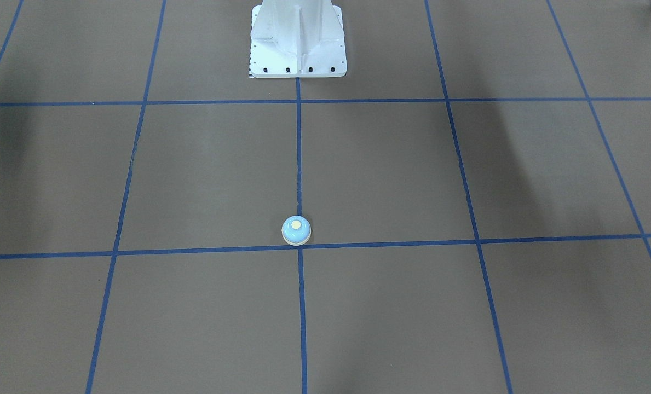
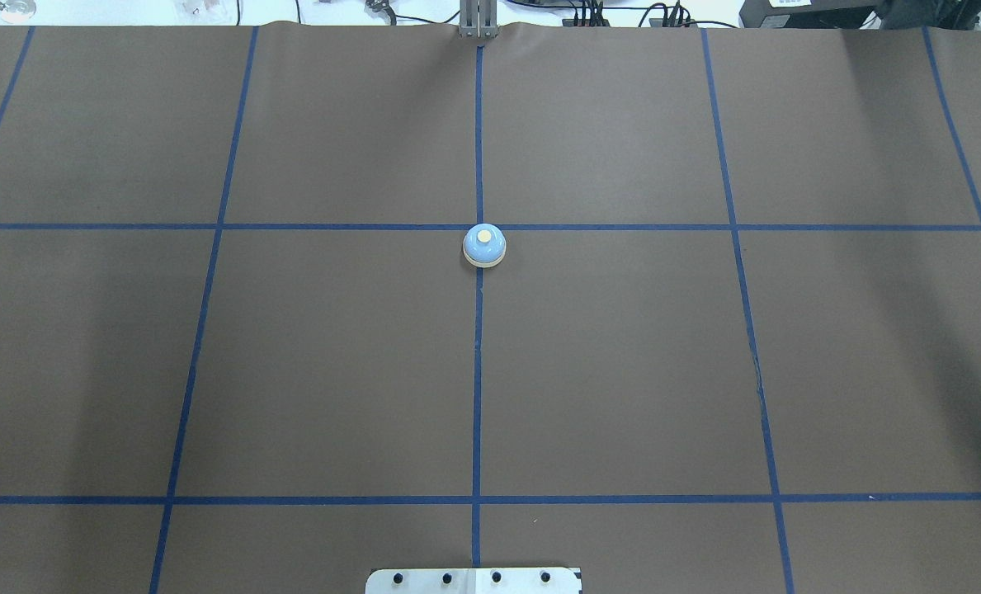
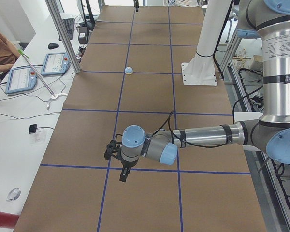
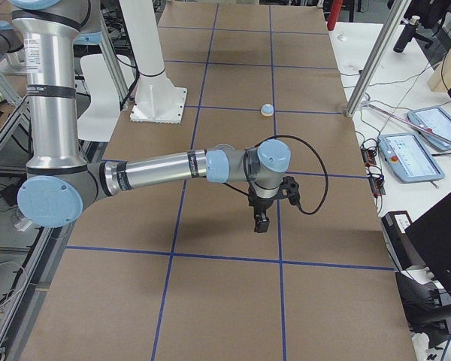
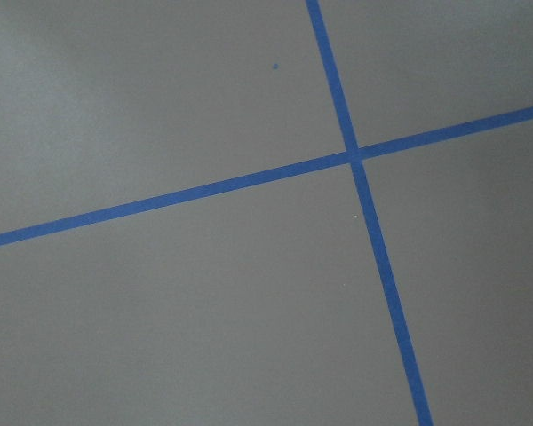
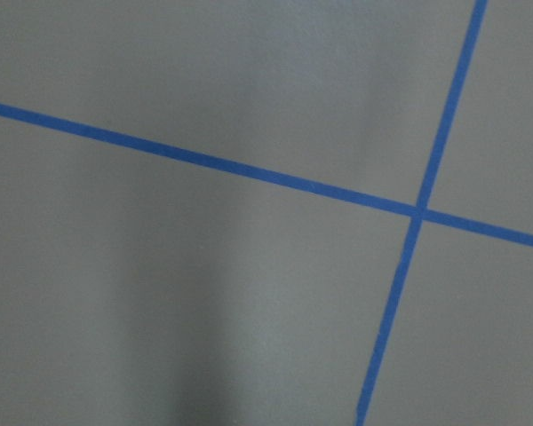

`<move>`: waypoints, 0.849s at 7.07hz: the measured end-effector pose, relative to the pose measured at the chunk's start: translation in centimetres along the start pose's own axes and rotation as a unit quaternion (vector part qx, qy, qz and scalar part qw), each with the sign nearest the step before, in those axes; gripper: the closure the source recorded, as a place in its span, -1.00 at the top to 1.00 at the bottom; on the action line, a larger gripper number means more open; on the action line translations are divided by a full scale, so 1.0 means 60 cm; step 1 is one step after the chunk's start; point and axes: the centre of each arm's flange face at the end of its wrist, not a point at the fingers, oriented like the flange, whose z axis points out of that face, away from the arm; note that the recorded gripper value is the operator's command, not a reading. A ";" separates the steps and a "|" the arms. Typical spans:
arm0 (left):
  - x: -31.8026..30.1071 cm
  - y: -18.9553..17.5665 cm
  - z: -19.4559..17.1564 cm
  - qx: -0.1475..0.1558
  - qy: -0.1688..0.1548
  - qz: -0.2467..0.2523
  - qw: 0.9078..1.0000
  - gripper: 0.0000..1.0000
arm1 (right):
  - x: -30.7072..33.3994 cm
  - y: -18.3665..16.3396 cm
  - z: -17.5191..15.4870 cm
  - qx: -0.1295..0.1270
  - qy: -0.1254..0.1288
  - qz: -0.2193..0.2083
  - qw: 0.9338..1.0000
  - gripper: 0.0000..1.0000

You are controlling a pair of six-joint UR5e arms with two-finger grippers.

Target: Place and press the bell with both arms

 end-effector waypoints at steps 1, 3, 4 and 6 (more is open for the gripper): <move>0.019 -0.008 -0.026 -0.015 -0.001 -0.014 1.000 1.00 | 0.028 0.021 0.000 0.000 -0.002 0.006 1.000 1.00; 0.026 0.005 -0.034 -0.041 0.000 -0.026 0.999 1.00 | 0.065 0.058 0.000 0.002 -0.016 0.001 1.000 1.00; 0.020 0.015 -0.026 -0.049 0.002 -0.029 0.998 1.00 | 0.074 0.071 0.001 0.004 -0.026 0.004 1.000 1.00; 0.015 0.028 -0.019 -0.055 0.004 -0.033 0.998 1.00 | 0.083 0.086 0.004 0.005 -0.037 0.011 0.999 1.00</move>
